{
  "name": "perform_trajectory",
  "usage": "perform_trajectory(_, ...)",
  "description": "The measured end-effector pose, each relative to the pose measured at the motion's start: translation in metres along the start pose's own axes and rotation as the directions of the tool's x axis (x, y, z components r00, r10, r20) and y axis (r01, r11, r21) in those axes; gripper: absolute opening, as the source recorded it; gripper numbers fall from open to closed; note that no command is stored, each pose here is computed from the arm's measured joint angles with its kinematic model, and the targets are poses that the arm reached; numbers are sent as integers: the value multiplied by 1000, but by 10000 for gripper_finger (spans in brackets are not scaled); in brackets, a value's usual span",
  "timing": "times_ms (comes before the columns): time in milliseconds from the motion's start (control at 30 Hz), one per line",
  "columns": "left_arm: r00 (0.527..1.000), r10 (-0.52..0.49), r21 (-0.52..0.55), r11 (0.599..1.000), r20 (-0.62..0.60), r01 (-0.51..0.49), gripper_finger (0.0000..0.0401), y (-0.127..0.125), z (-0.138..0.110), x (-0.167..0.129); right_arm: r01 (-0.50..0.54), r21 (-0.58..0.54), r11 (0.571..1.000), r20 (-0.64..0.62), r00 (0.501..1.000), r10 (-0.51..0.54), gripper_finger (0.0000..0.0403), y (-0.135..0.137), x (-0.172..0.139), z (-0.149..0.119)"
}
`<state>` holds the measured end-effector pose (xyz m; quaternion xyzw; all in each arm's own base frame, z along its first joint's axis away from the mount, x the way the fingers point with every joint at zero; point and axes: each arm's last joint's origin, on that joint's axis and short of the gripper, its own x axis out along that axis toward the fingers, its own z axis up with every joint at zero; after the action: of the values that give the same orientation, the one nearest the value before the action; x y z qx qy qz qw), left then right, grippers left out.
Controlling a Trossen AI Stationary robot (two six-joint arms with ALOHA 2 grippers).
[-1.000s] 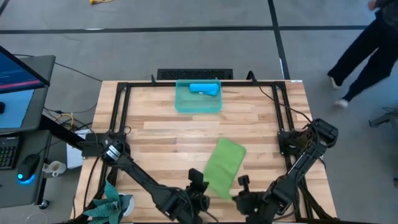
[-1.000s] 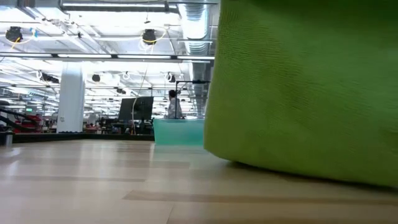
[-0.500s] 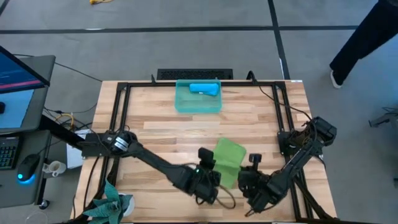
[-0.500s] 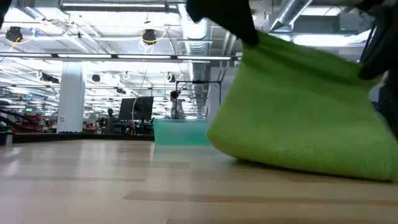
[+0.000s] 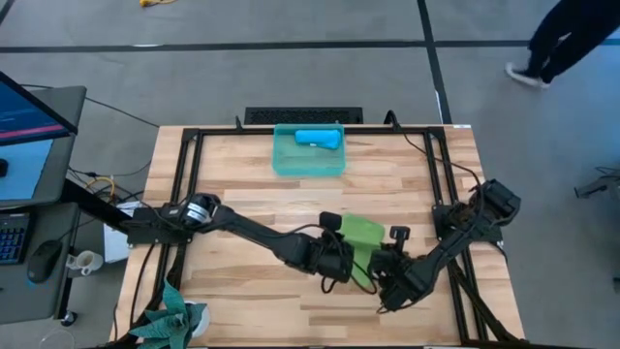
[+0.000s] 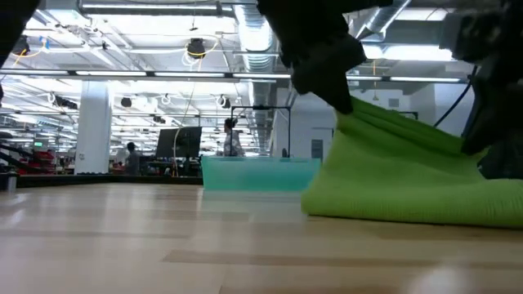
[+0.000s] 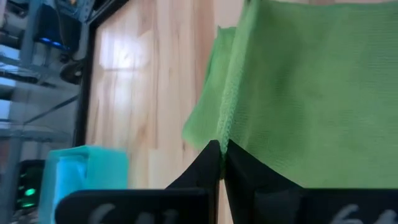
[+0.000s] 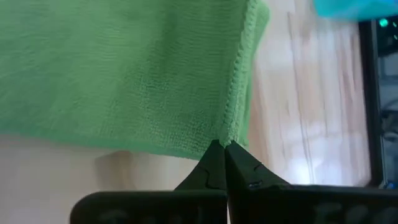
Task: Roll microfiber towels into tight, uniform cylinder then place into a basket
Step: Fold the green microfiber cloth
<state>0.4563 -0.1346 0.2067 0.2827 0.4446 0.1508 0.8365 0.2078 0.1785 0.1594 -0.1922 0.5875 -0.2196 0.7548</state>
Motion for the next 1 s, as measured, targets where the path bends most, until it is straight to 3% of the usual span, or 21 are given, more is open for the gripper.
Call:
perform_trajectory(367, 1000, -10, -38, 999, -19, 9, 2, 12, -4, 15, 47, 53, 997, -47, 998, -44, 5, -11, 20, 1)
perform_trajectory(533, 993, -116, -52, 992, -21, 114, 2, 15, -5, 20, 32, 50, 998, -54, 998, -29, 5, -10, 21, 2)
perform_trajectory(700, 993, -116, -58, 992, -22, 114, 5, 16, -5, 21, 33, 56, 998, -52, 998, -30, 5, -10, 21, 2)
perform_trajectory(1000, 990, -128, -46, 991, -65, 125, 72, 15, -10, 20, 38, 79, 996, -68, 997, -32, 5, -13, 27, 5)
